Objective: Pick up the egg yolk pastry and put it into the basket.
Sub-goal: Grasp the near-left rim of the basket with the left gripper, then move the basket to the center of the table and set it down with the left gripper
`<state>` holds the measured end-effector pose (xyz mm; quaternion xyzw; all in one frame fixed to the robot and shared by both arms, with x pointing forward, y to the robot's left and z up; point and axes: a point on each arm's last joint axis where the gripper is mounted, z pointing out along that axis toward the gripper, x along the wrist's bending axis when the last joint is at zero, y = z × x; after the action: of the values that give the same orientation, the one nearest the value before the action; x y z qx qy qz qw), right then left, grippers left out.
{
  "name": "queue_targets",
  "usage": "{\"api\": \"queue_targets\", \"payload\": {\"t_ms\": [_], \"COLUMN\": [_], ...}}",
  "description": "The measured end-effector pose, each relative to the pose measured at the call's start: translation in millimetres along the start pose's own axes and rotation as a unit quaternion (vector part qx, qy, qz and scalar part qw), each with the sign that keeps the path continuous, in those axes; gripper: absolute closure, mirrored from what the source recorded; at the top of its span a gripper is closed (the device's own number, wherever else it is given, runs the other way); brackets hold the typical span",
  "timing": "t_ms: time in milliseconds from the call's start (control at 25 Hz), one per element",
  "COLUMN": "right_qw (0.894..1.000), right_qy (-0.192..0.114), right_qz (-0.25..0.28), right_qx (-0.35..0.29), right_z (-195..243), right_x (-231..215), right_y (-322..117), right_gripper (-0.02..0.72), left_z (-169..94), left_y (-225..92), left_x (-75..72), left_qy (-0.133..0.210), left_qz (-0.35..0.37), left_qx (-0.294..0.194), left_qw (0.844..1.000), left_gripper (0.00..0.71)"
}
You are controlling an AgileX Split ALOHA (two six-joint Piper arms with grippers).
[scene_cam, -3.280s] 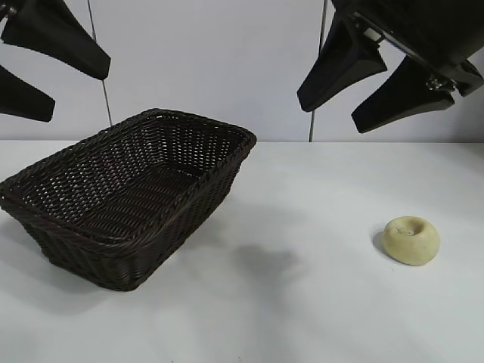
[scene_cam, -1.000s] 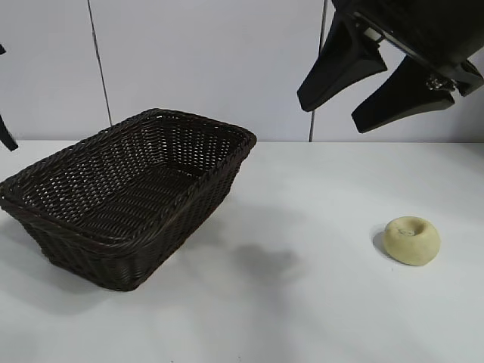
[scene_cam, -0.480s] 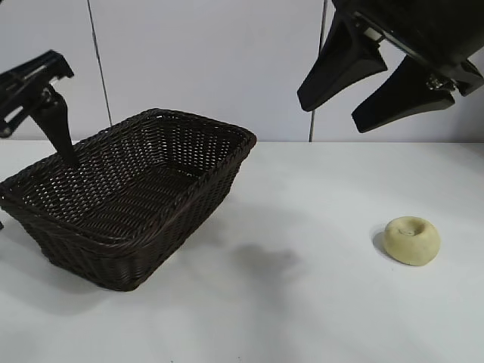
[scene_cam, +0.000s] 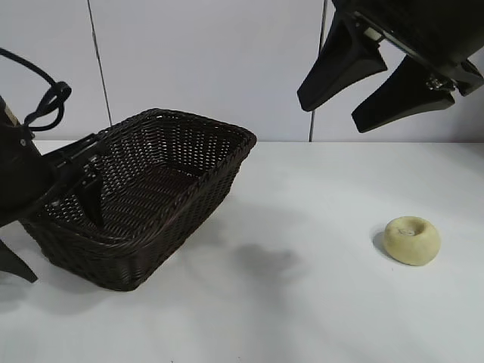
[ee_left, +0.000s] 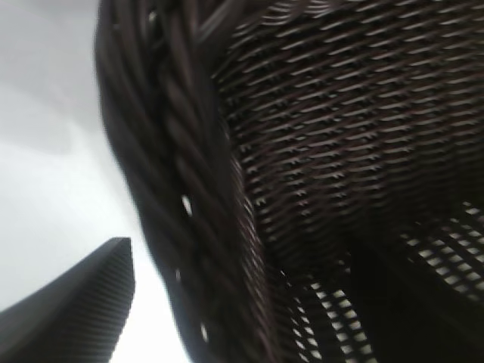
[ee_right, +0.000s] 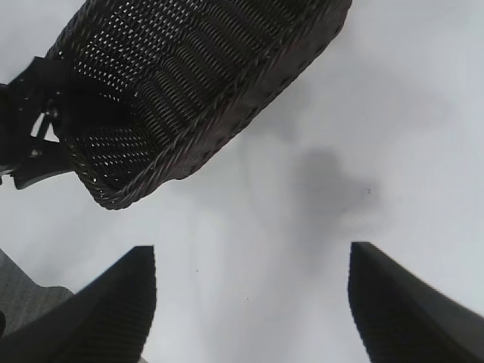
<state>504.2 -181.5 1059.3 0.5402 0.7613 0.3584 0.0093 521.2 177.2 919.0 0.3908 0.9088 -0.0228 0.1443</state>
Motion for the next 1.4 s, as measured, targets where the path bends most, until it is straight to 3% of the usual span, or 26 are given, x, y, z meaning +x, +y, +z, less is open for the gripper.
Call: {"api": "queue_targets", "payload": {"t_ms": [80, 280, 440, 640, 1000, 1200, 1400], "right_qw": [1.000, 1.000, 1.000, 1.000, 1.000, 1.000, 1.000], "right_qy": [0.000, 0.000, 0.000, 0.000, 0.000, 0.000, 0.000], "right_qz": [0.000, 0.000, 0.000, 0.000, 0.000, 0.000, 0.000], "right_qx": [0.000, 0.000, 0.000, 0.000, 0.000, 0.000, 0.001], "right_z": [0.0, 0.0, 0.0, 0.0, 0.0, 0.0, 0.0], "right_x": [0.0, 0.0, 0.0, 0.0, 0.0, 0.0, 0.1], "right_y": [0.0, 0.0, 0.0, 0.0, 0.0, 0.0, -0.2], "right_gripper": [0.188, 0.188, 0.188, 0.188, 0.188, 0.188, 0.188], "left_z": [1.5, 1.5, 0.8, -3.1, -46.7, -62.1, -71.5], "left_y": [0.1, 0.3, 1.5, 3.2, 32.6, 44.1, 49.9], "left_x": [0.1, -0.4, -2.6, -0.9, 15.2, 5.0, -15.8], "left_qy": [0.001, -0.001, -0.009, -0.007, -0.018, -0.043, -0.069], "left_qz": [-0.001, -0.003, -0.026, -0.030, 0.015, 0.102, 0.227], "left_qx": [0.000, -0.001, -0.004, -0.001, -0.003, 0.009, 0.025], "left_qw": [1.000, 1.000, 1.000, 1.000, 1.000, 0.994, 0.971], "left_gripper": [0.184, 0.457, 0.603, 0.609, 0.610, 0.611, 0.611]}}
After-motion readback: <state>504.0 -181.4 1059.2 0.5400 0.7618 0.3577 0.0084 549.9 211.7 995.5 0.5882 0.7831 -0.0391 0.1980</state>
